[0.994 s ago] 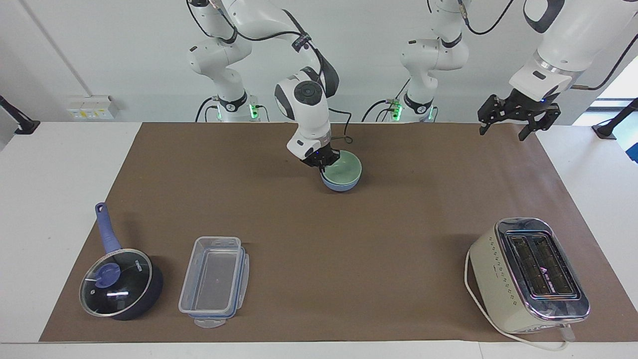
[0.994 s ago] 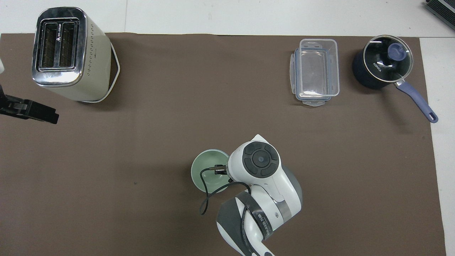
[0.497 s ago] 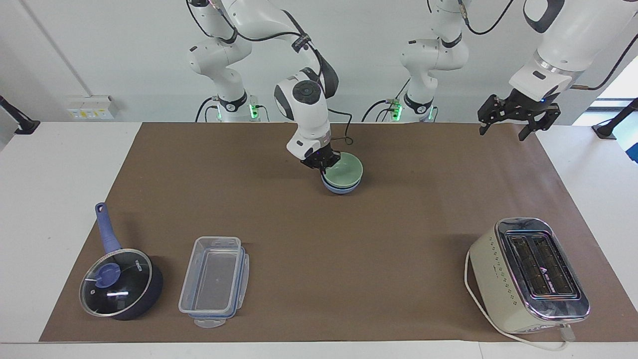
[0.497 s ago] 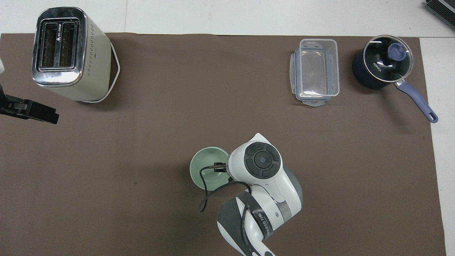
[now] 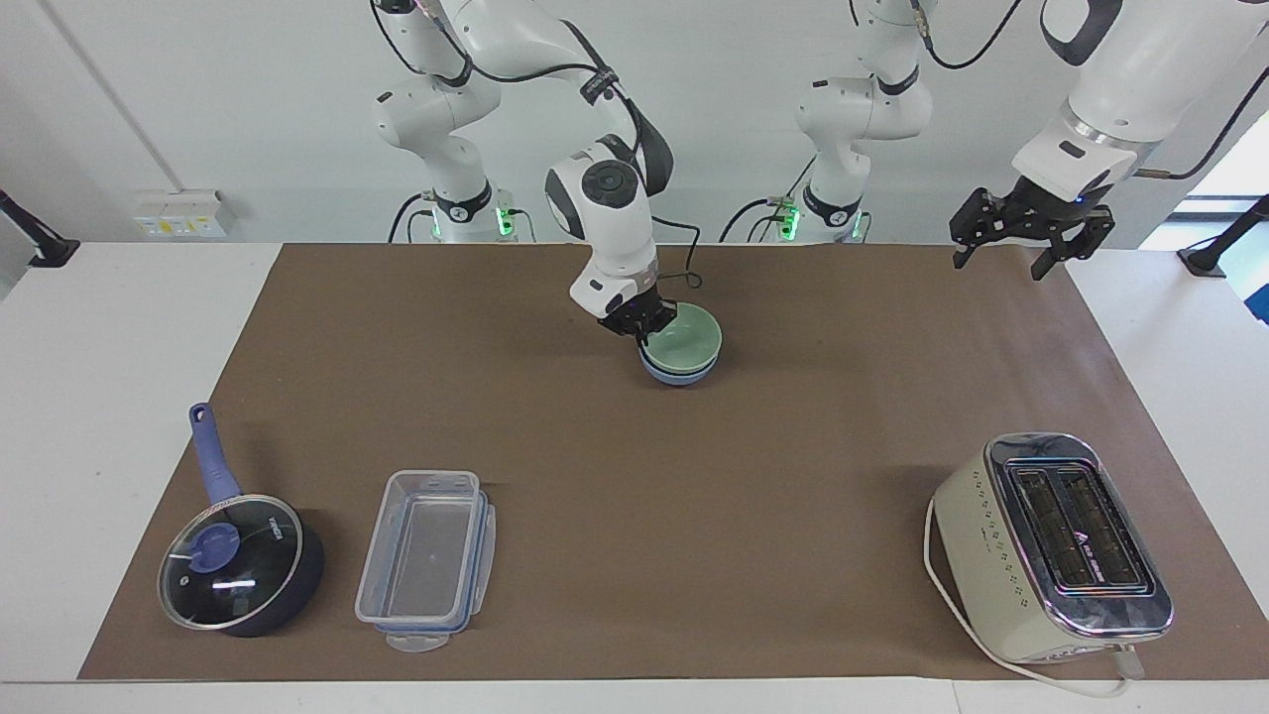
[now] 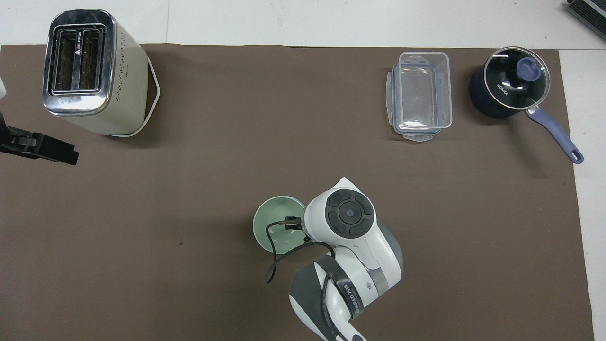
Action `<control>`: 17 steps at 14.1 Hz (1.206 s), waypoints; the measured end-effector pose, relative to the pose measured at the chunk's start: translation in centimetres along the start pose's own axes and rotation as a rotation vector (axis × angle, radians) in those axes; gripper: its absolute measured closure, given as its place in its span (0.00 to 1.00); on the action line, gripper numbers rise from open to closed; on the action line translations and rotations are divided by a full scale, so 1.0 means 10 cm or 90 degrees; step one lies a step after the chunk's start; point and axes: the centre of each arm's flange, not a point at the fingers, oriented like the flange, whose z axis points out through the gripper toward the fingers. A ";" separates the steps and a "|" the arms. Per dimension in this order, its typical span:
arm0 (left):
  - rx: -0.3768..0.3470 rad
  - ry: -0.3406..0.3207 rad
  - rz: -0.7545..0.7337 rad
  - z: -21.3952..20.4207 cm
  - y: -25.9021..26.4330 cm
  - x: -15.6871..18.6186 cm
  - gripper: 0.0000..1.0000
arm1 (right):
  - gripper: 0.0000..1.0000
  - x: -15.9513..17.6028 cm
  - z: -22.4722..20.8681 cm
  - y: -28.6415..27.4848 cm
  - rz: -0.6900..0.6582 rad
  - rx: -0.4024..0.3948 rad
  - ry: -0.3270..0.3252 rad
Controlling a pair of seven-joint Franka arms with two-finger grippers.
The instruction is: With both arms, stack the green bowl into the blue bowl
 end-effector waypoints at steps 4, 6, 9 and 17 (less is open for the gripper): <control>0.000 0.000 0.000 0.00 0.00 0.00 0.00 | 0.84 0.00 0.00 0.00 0.000 0.000 0.000; 0.000 0.000 0.000 0.00 0.00 0.00 0.00 | 0.63 0.00 -0.01 -0.01 0.000 0.002 0.002; 0.000 0.000 0.000 0.00 0.00 0.00 0.00 | 0.28 0.09 -0.20 -0.04 0.002 0.017 0.024; 0.000 0.000 0.001 0.00 0.01 0.00 0.00 | 0.00 0.66 -1.65 1.00 0.066 -0.036 0.115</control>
